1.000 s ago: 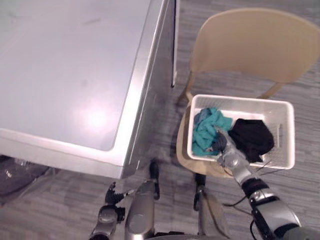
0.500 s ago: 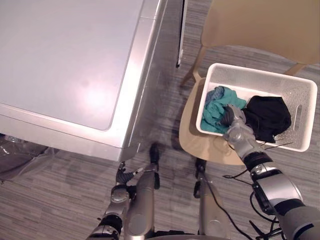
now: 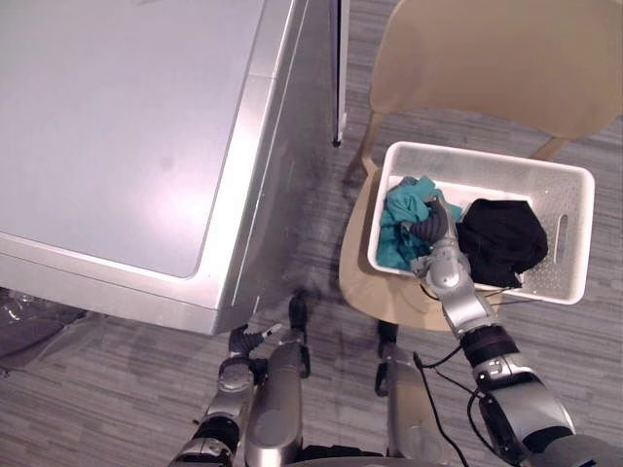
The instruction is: Pick up the laundry basket with both hands and put the clothes into the washing machine.
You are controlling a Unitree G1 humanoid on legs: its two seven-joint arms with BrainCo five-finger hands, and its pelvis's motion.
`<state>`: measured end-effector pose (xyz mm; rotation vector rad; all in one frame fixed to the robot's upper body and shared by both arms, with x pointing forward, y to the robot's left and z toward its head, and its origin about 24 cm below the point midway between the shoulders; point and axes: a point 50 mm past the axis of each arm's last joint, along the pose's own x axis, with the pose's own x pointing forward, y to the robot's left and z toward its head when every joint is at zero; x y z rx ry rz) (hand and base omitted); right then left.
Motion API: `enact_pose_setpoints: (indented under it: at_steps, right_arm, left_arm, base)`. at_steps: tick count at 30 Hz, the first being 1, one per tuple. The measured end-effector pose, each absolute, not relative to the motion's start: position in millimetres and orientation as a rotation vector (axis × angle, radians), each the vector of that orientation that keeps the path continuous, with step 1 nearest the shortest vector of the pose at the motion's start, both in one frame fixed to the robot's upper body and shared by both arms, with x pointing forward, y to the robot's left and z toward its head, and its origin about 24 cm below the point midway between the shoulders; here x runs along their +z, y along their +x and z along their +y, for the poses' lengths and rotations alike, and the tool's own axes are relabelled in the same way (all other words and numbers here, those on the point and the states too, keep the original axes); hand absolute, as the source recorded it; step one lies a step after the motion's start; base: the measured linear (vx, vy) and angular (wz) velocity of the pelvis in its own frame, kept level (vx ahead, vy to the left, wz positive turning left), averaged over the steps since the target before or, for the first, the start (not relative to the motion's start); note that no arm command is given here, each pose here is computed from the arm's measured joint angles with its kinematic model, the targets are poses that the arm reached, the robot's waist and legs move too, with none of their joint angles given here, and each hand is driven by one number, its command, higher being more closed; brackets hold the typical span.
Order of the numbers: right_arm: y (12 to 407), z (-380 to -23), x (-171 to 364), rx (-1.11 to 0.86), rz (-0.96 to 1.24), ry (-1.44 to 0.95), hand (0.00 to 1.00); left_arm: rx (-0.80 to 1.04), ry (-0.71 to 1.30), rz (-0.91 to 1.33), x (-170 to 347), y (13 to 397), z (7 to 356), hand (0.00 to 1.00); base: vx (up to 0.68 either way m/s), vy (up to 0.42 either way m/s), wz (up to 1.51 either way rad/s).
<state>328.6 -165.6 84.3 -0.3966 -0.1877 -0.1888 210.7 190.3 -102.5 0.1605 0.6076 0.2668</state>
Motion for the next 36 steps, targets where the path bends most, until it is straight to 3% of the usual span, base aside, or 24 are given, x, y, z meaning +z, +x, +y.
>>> enact_pose_setpoints:
  at_steps: [8, 13, 19, 21, 25, 33, 36]
  right_arm:
    - [276.9, -165.3, 77.3, -0.155, -0.248, 0.042, 1.0]
    - [264.9, -159.3, 97.9, -0.138, -0.366, 0.175, 1.0]
    - [255.0, -150.9, 113.3, -0.085, -0.451, 0.181, 1.0]
    - [259.7, -146.2, 122.1, -0.053, -0.483, 0.173, 1.0]
    - [264.9, -155.5, 127.7, -0.037, -0.5, 0.098, 1.0]
    - [267.7, -140.3, 135.7, 0.116, -0.524, 0.076, 1.0]
    - [262.5, -132.6, 146.7, 0.197, -0.572, 0.1, 1.0]
  left_arm:
    - [0.265, 0.191, 0.754, -127.3, 158.9, 199.4, 0.0]
    - [0.264, 0.192, 0.745, -126.1, 158.6, 199.7, 0.0]
    - [0.297, 0.208, 0.551, -94.5, 176.0, 212.4, 0.0]
    - [0.294, 0.181, 0.482, -84.1, 178.3, 204.7, 0.0]
    - [0.18, 0.081, 0.293, -49.3, 191.3, 157.3, 0.0]
    - [0.055, 0.111, -0.136, 30.7, 220.3, 149.3, 0.0]
    - [-0.094, 0.117, -0.238, 49.1, 233.8, 120.1, 0.0]
  base:
    - [0.02, 0.013, -0.06]
    - [-0.07, 0.01, 0.31]
    - [-0.05, -0.197, 0.88]
    - [-0.12, -0.181, 0.05]
    - [-0.24, -0.205, 0.81]
    - [-0.19, -0.039, 0.6]
    - [-0.12, 0.135, 0.4]
